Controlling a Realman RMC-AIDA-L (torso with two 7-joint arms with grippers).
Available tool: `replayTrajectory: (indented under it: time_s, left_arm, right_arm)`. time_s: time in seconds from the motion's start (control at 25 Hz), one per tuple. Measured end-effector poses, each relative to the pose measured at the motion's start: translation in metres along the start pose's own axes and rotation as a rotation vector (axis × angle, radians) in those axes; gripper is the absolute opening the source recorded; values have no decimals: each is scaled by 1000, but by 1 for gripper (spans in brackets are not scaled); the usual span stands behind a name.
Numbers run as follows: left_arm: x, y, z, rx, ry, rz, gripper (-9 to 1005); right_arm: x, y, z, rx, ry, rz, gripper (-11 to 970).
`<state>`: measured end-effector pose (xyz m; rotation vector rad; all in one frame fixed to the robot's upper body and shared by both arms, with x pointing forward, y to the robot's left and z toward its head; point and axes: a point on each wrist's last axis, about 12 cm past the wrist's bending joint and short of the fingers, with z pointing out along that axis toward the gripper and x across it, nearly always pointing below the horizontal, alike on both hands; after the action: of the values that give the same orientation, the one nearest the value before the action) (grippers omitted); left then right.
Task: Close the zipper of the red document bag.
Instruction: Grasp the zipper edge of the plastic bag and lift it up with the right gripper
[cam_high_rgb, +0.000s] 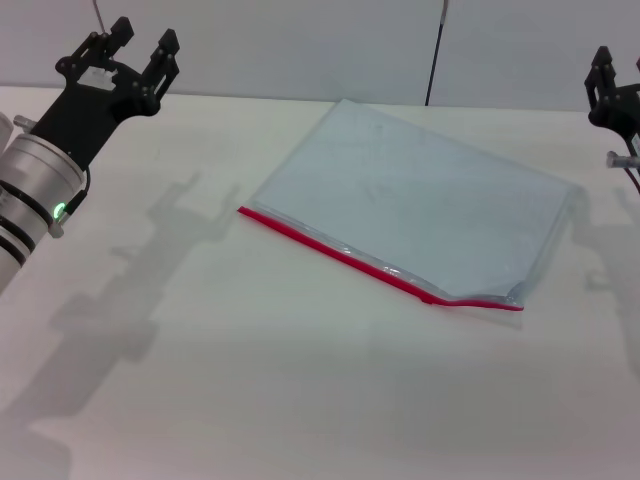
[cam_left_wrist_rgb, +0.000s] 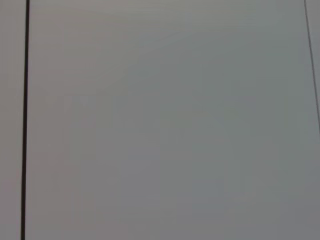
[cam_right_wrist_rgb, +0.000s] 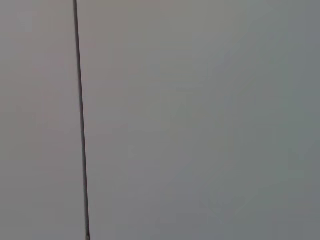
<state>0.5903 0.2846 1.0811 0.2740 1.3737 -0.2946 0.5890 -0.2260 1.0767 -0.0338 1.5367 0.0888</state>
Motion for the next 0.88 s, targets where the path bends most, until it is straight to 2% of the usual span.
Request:
replayTrajectory:
  time_s: [0.68,0.88]
  left_arm:
    - [-2,1,3,0,-9,15,587]
    - [-2,2,2,-1,-6,17,585]
  right_arm:
    - [1,1,0,-7,11,-2,498]
    - [4,8,0,-46,47,-9,498]
